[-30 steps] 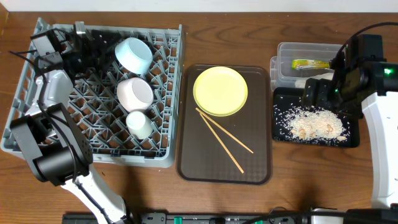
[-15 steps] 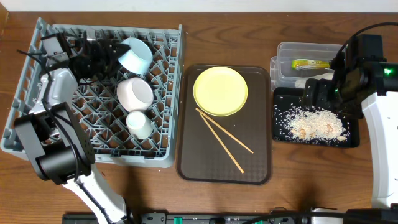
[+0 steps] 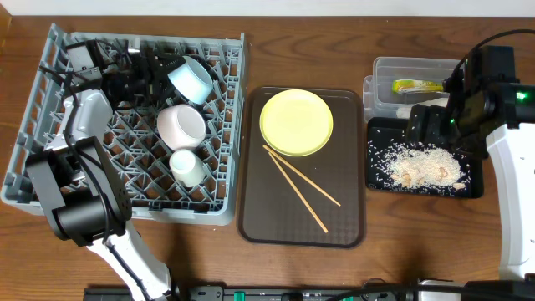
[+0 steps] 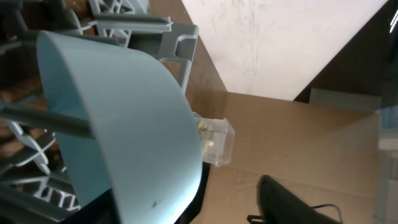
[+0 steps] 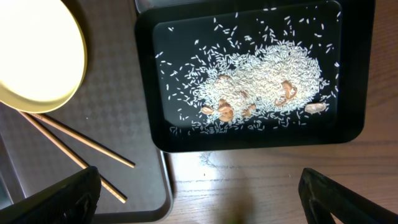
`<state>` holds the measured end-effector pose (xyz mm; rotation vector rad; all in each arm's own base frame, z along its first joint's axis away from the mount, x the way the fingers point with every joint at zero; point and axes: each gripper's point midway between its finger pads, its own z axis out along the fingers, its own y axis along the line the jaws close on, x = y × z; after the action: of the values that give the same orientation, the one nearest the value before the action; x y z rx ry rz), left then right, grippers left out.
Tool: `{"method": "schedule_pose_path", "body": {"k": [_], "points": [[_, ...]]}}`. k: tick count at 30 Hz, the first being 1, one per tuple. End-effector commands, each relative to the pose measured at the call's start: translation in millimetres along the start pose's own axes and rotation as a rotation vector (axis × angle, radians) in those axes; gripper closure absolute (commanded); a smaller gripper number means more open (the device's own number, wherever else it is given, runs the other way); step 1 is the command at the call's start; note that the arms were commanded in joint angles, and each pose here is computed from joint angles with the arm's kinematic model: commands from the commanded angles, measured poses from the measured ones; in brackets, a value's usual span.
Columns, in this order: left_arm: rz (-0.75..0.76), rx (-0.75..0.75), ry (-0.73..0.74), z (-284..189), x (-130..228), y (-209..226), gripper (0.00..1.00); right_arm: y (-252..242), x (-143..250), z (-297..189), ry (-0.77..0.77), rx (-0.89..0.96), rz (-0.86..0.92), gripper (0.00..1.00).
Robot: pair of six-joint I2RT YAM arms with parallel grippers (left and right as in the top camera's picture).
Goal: Sort waste into correct bins and load items into the dishwasher
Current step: 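Lower the blue bowl into the rack and open the left gripper, then move the left gripper to the chopsticks on the brown tray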
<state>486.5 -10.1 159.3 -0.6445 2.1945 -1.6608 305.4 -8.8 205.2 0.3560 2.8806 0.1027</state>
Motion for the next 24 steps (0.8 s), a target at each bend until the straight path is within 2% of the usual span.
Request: {"method": "schedule_pose_path", "body": {"k": [1,4,12,19,24], "points": [[0.016,-0.006,-0.003,1,1,0,0.16,0,-1,-1,-0.007,0.003,-0.016,0.01],[0.075,-0.072,-0.059,-1,-9,11,0.11,0,0,-1,-0.003,0.004,-0.015,0.01],[0.161,-0.240,-0.213,-25,-42,41,0.10,-1,3,-1,0.007,0.007,-0.015,0.01],[0.186,-0.332,-0.252,-49,-47,57,0.09,-1,3,-1,0.007,0.006,-0.015,0.01],[0.329,-0.509,-0.329,-82,-40,31,0.09,-1,1,-1,-0.001,0.005,-0.016,0.01]]}}
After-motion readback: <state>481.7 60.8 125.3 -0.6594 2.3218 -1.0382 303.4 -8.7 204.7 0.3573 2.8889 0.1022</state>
